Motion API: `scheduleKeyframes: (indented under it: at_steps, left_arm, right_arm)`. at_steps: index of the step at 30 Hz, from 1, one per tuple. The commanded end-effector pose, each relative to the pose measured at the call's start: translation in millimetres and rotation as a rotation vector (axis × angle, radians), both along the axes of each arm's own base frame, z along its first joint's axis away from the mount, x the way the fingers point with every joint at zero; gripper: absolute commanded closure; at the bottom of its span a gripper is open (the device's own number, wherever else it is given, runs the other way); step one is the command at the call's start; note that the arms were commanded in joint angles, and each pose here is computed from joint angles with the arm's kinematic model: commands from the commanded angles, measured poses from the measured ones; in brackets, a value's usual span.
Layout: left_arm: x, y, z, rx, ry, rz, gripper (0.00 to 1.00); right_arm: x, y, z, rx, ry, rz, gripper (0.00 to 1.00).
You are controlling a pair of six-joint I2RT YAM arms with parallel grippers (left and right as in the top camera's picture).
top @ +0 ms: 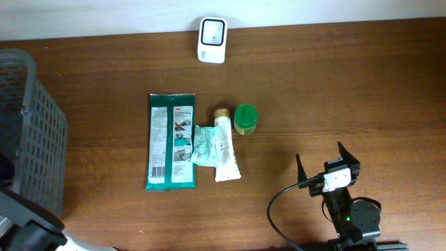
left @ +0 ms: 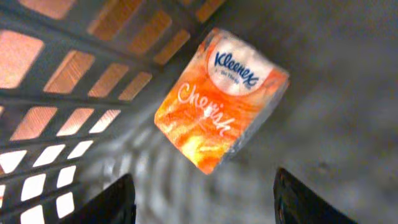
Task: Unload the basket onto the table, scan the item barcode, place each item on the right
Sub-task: 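Reach into the basket and grasp the orange Kleenex tissue pack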
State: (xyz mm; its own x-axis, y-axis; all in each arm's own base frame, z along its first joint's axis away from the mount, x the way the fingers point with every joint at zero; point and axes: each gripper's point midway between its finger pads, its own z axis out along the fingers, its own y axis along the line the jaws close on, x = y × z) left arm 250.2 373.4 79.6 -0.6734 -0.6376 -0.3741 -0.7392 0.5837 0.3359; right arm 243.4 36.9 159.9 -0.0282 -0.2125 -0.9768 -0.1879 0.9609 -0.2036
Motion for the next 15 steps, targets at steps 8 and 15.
scheduleKeyframes:
  at_steps: [8,15]
  left_arm:
    - [7.6,17.8,-62.3,0.015,0.069,-0.07,0.41]
    - [18.5,8.8,-71.6,-0.034,0.01,-0.11,0.9]
  right_arm:
    - [-0.5,2.7,-2.3,0.01,0.006,0.012,0.02]
    - [-0.5,2.7,-2.3,0.01,0.006,0.012,0.02]
